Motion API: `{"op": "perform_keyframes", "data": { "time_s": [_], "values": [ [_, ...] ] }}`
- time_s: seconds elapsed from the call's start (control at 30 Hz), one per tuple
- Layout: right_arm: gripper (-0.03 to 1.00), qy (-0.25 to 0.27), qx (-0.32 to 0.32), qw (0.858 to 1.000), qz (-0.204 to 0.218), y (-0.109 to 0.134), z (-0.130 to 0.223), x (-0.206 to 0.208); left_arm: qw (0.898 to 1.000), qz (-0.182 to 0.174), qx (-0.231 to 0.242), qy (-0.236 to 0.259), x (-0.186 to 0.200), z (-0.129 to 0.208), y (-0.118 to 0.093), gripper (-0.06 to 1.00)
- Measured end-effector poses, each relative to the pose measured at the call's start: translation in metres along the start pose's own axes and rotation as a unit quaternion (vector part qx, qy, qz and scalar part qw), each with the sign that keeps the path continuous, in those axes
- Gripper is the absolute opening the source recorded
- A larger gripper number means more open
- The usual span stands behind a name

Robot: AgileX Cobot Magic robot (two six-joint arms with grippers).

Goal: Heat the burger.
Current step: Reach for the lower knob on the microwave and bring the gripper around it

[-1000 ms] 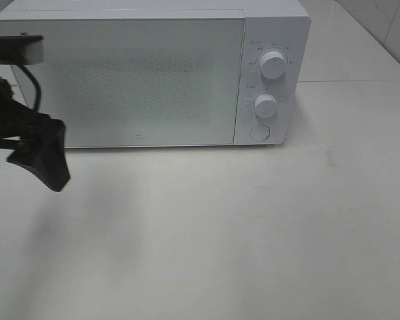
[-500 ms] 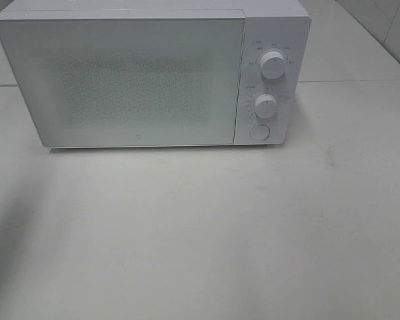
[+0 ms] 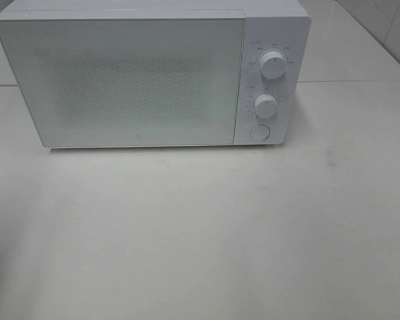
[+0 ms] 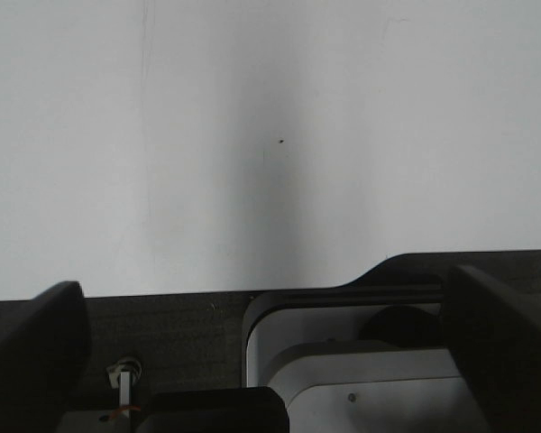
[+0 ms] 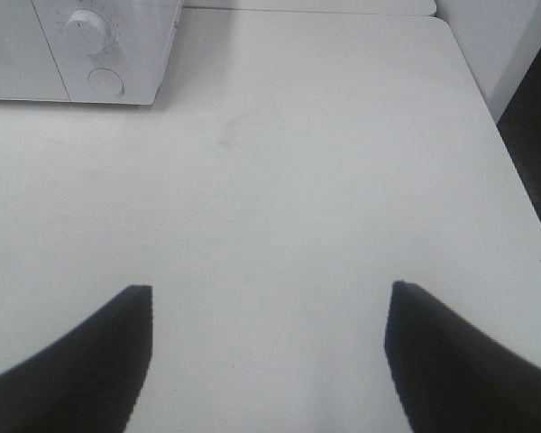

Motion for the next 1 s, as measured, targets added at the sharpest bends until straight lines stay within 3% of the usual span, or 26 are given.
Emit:
{"op": "perform_keyframes", "data": {
  "time_s": [0.2, 0.33, 0.43, 0.47, 0.53, 0.6, 0.63, 0.67, 0.7, 0.73, 0.8, 0.83, 1.0],
  "values": [
    [0.71, 0.0, 0.0, 1.0, 0.0, 0.0, 0.0, 0.0, 0.998, -0.01, -0.005, -0.068, 0.01, 0.019, -0.003, 0.98],
    [0.71, 0.0, 0.0, 1.0, 0.0, 0.0, 0.0, 0.0, 0.988, -0.022, -0.001, -0.151, 0.017, 0.028, -0.005, 0.98],
    [0.71, 0.0, 0.0, 1.0, 0.0, 0.0, 0.0, 0.0, 0.985, -0.025, -0.001, -0.173, 0.015, 0.034, -0.005, 0.98],
    [0.71, 0.0, 0.0, 1.0, 0.0, 0.0, 0.0, 0.0, 0.979, -0.029, -0.002, -0.202, 0.016, 0.039, -0.006, 0.98],
    [0.71, 0.0, 0.0, 1.0, 0.0, 0.0, 0.0, 0.0, 0.976, -0.031, -0.003, -0.216, 0.018, 0.04, -0.006, 0.98],
    [0.71, 0.0, 0.0, 1.0, 0.0, 0.0, 0.0, 0.0, 0.963, -0.038, -0.006, -0.267, 0.03, 0.043, -0.007, 0.98],
    [0.71, 0.0, 0.0, 1.0, 0.0, 0.0, 0.0, 0.0, 0.963, -0.038, -0.006, -0.267, 0.03, 0.043, -0.007, 0.98],
    [0.71, 0.0, 0.0, 1.0, 0.0, 0.0, 0.0, 0.0, 0.954, -0.042, -0.009, -0.297, 0.039, 0.046, -0.009, 0.98],
    [0.71, 0.0, 0.0, 1.0, 0.0, 0.0, 0.0, 0.0, 0.954, -0.042, -0.009, -0.297, 0.039, 0.046, -0.009, 0.98],
    [0.71, 0.0, 0.0, 1.0, 0.0, 0.0, 0.0, 0.0, 0.946, -0.045, -0.011, -0.322, 0.045, 0.049, -0.01, 0.98],
    [0.71, 0.0, 0.0, 1.0, 0.0, 0.0, 0.0, 0.0, 0.941, -0.046, -0.013, -0.334, 0.048, 0.05, -0.01, 0.98],
    [0.71, 0.0, 0.0, 1.0, 0.0, 0.0, 0.0, 0.0, 0.934, -0.049, -0.015, -0.354, 0.053, 0.053, -0.011, 0.98],
    [0.71, 0.0, 0.0, 1.0, 0.0, 0.0, 0.0, 0.0, 0.929, -0.052, -0.016, -0.365, 0.057, 0.055, -0.011, 0.98]
  ]
}}
Point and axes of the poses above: a point on each arm's last joint axis where the gripper is mounted, x pointing back along that axis away from the gripper, y along the wrist's bending axis when the last joint is at zero, z = x × y, the point moved 10 cm from there along -x, pointing out along that axis toward the gripper, and after that the axes turned 4 degrees about -x, right-handed, at the moved point
